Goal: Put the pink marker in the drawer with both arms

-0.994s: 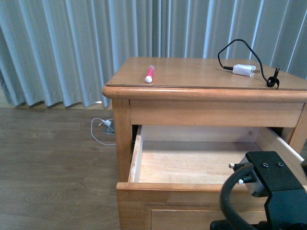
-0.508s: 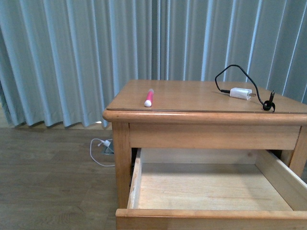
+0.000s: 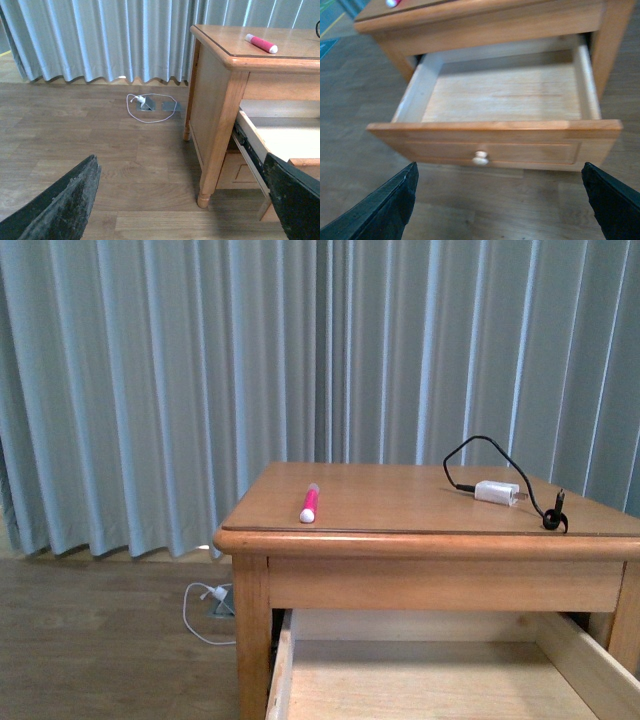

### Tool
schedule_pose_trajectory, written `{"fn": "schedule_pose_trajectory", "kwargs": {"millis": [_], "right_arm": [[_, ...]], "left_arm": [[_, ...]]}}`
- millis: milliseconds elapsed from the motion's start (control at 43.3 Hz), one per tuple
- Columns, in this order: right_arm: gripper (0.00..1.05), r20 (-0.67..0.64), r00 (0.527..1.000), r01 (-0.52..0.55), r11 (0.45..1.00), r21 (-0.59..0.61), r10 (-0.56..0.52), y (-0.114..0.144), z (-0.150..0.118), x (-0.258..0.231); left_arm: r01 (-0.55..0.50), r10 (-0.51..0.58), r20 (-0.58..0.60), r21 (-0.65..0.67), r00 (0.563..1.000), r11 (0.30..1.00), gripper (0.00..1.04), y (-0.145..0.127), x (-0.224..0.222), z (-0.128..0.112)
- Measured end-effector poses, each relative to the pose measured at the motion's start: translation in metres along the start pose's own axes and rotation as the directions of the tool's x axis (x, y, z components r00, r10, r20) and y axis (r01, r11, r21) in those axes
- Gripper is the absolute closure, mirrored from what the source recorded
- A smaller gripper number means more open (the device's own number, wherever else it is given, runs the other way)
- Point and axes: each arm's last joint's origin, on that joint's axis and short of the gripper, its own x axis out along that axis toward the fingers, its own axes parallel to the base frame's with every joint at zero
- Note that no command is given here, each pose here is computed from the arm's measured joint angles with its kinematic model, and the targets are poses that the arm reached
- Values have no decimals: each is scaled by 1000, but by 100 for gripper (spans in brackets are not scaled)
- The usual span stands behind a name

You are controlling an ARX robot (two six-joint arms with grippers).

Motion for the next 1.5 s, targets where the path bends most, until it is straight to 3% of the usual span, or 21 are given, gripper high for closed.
{"fn": "schedule_pose_trajectory", "kwargs": {"millis": [69, 416, 508, 555, 716, 855, 1109, 1502], "right_arm": [[8, 24, 998, 54, 998, 15, -54, -6, 2, -3], [8, 27, 998, 49, 999, 15, -50, -6, 2, -3], [8, 27, 998, 50, 999, 16, -51, -6, 2, -3], [8, 27, 998, 49, 999, 16, -50, -6, 2, -3], [8, 27, 998, 50, 999, 16, -51, -6, 2, -3], [8, 27, 998, 50, 999, 16, -50, -6, 2, -3], [8, 27, 998, 50, 999, 16, -50, -6, 2, -3], [8, 27, 998, 50, 999, 16, -50, -6, 2, -3]], "left_arm": [[0, 0, 0, 0, 1000, 1000, 6, 0, 0, 0], [-6, 6, 0, -2, 1000, 1000, 6, 0, 0, 0], [-232, 231, -21, -76, 973, 970, 6, -6, 5, 1], [-267, 265, -46, -74, 963, 961, 6, -14, 9, 4], [-154, 156, 11, -93, 988, 984, 6, -42, 45, 58], [-73, 74, 22, -70, 997, 995, 6, -64, 87, 84], [18, -18, -13, 16, 1000, 1000, 6, -102, 170, 100], [120, -115, -169, 15, 979, 993, 6, -150, 282, 96]]}}
